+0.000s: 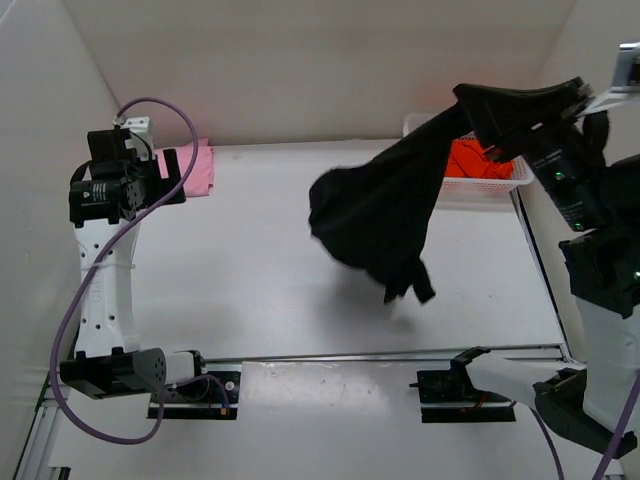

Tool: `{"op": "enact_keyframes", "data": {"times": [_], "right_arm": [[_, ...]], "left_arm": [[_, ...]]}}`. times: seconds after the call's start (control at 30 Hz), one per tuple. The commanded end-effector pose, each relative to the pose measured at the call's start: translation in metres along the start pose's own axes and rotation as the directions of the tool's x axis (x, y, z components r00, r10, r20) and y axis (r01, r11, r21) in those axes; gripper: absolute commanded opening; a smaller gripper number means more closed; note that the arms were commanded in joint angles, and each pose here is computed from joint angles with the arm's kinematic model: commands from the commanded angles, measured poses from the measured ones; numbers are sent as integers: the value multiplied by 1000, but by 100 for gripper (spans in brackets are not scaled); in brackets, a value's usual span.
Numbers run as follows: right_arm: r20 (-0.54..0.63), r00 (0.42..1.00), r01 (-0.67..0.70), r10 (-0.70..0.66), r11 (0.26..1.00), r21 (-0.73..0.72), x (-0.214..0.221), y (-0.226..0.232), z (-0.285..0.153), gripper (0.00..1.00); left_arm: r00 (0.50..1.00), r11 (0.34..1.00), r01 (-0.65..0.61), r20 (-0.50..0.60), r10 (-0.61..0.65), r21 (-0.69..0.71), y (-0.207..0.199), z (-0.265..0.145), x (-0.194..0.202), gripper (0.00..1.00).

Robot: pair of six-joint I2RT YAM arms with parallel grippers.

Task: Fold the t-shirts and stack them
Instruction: Move the tshirt to the center of the board, then flatten out the tshirt

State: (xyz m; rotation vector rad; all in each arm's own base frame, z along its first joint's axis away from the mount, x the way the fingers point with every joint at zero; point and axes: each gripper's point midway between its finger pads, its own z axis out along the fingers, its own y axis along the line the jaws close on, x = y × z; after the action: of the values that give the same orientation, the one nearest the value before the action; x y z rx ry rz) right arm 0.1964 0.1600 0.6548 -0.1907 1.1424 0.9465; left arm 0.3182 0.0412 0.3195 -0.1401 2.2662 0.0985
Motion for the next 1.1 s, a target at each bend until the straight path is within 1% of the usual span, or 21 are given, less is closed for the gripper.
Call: {"op": "enact_keyframes", "data": {"times": [0.0, 0.1, 0.17, 0.27, 0.3, 0.33, 0.37, 0.43, 0.47, 0.5, 0.53, 0.6, 0.63, 0.67, 0.7, 0.73, 0.83, 0.87, 0.9, 0.97, 1.07], "right_arm": [[-180, 973, -140, 145, 989, 41, 83, -19, 34, 0], [-309, 923, -203, 231, 972, 122, 151, -32, 47, 0], [-422, 861, -198, 284, 951, 236, 208, -53, 54, 0], [-573, 758, -96, 312, 922, 375, 282, -99, 58, 13], [-608, 725, -54, 325, 906, 421, 307, -125, 67, 25], [-674, 633, -20, 380, 879, 477, 331, -138, 50, 66], [-708, 579, 0, 404, 868, 496, 342, -149, 45, 76], [-758, 476, 17, 446, 857, 515, 364, -165, 45, 84], [-792, 402, 61, 460, 849, 524, 374, -167, 26, 85], [-804, 403, 106, 437, 851, 515, 377, -169, 21, 86], [-831, 319, 156, 456, 839, 521, 403, -173, -9, 86], [-845, 330, 144, 422, 862, 487, 406, -162, -27, 88], [-860, 225, 184, 458, 846, 500, 440, -165, -72, 88], [-861, 199, 181, 469, 845, 502, 448, -164, -89, 88], [-857, 211, 157, 471, 849, 505, 447, -155, -99, 88], [-853, 130, 196, 506, 830, 522, 467, -160, -140, 88], [-871, 84, 193, 484, 850, 490, 479, -141, -180, 86], [-882, 28, 200, 471, 861, 467, 488, -128, -207, 86], [-889, 5, 217, 458, 867, 449, 492, -125, -220, 86], [-890, -89, 250, 447, 875, 415, 505, -114, -254, 88], [-879, -202, 260, 432, 889, 378, 515, -98, -294, 89]], "left_arm": [[1000, 1000, 5, -4, -5, 24, -3, -8, 7, 100], [1000, 1000, 4, -25, -4, 13, -1, -8, 16, 100], [999, 1000, 3, -44, -3, 1, 1, -7, 21, 100], [997, 1000, 1, -74, -2, -22, 5, -4, 30, 100], [995, 1000, -1, -103, -2, -22, 4, 0, 36, 100], [994, 999, -2, -112, -1, -32, 6, 1, 39, 100], [991, 999, -4, -134, -1, -32, 6, 4, 43, 100], [988, 999, -5, -152, 0, -32, 6, 8, 47, 100], [984, 1000, -12, -176, 8, -25, 3, 10, 54, 100], [982, 1000, -13, -189, 8, -25, 3, 12, 58, 100], [975, 1000, -13, -222, 10, -15, 1, 17, 70, 100], [968, 999, -10, -250, 20, 41, -10, 19, 82, 100], [955, 996, -24, -293, 48, 86, -23, 23, 97, 100], [943, 993, -29, -325, 65, 114, -30, 24, 109, 100], [934, 988, -35, -346, 86, 153, -40, 26, 118, 100], [905, 978, -62, -401, 140, 201, -56, 30, 140, 100], [851, 959, -135, -466, 241, 249, -73, 35, 180, 100], [804, 943, -191, -507, 310, 273, -79, 40, 212, 100], [801, 937, -225, -497, 335, 268, -82, 51, 219, 100], [729, 917, -308, -556, 398, 252, -77, 63, 255, 100], [695, 907, -343, -583, 420, 245, -78, 81, 273, 100]]}}
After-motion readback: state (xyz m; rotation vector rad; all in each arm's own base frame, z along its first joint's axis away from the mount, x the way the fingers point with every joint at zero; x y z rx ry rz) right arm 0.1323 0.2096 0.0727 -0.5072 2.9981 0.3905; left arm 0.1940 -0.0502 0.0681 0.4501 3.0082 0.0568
